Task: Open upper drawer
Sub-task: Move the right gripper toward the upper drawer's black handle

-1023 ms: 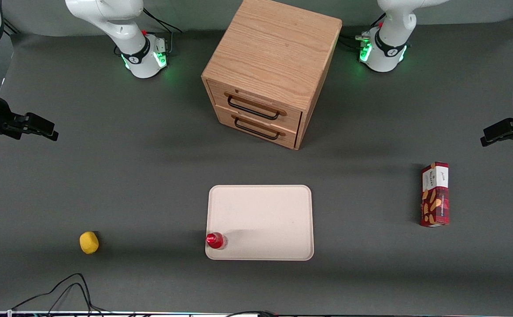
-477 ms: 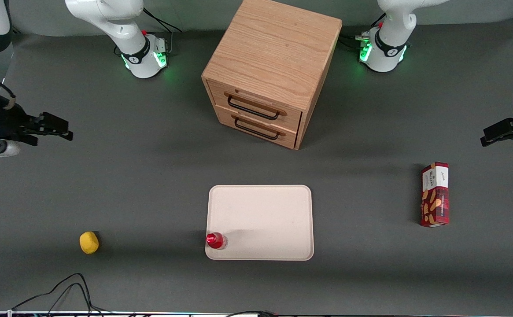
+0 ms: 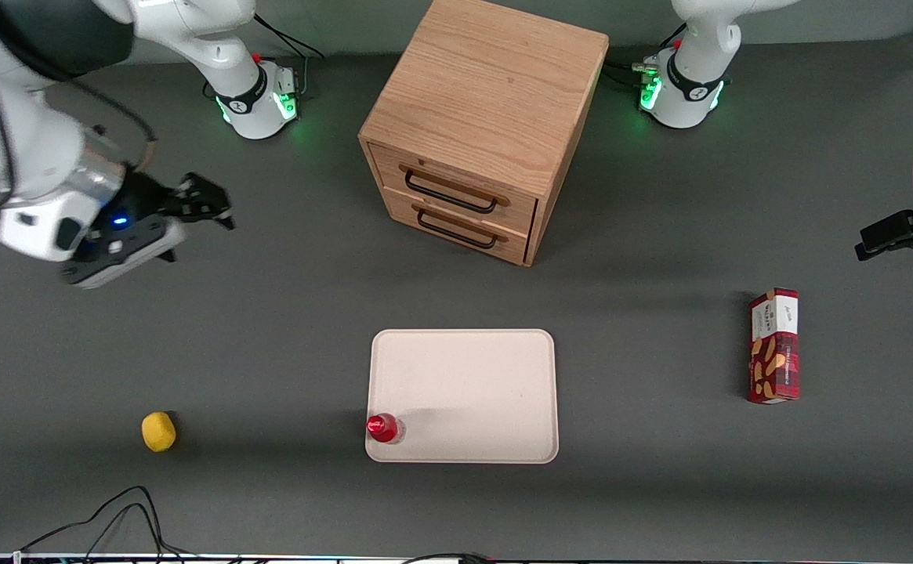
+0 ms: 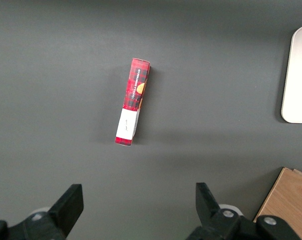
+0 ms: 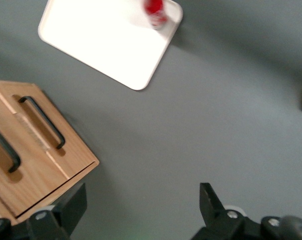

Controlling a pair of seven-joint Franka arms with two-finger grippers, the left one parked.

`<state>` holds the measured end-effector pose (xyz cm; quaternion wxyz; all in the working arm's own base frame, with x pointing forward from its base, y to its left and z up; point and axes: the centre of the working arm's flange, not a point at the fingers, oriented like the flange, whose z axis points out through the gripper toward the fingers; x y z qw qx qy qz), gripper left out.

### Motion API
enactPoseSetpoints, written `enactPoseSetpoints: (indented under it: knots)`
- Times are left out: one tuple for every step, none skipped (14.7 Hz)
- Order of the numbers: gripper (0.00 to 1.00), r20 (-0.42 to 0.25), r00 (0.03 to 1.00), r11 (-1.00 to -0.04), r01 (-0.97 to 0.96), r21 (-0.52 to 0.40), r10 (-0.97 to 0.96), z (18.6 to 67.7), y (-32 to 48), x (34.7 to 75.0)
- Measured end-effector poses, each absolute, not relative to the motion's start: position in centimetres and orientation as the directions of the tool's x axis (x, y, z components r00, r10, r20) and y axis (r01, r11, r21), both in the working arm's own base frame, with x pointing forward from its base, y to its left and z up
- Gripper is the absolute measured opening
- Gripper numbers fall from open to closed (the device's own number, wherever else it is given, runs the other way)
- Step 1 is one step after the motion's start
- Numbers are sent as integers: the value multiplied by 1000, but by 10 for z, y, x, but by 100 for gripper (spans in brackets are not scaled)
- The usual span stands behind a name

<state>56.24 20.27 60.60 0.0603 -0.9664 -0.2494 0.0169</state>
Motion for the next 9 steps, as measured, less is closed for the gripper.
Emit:
enactPoseSetpoints:
  knots:
    - [100, 2, 851, -845, 522, -114, 525, 607, 229, 556]
    - [100, 3, 827, -822, 559, -110, 563, 606, 254, 550]
    - [100, 1, 801, -796, 595, -110, 598, 604, 279, 542]
    - [100, 0, 777, -772, 626, -112, 630, 601, 302, 534]
    - [100, -1, 751, -747, 655, -113, 660, 598, 325, 526]
    - [100, -4, 726, -721, 683, -115, 688, 595, 346, 517]
    - [100, -7, 701, -696, 708, -117, 714, 590, 367, 508]
    - [100, -10, 677, -673, 730, -119, 736, 586, 386, 500]
    - [100, -17, 653, -649, 751, -121, 758, 579, 405, 492]
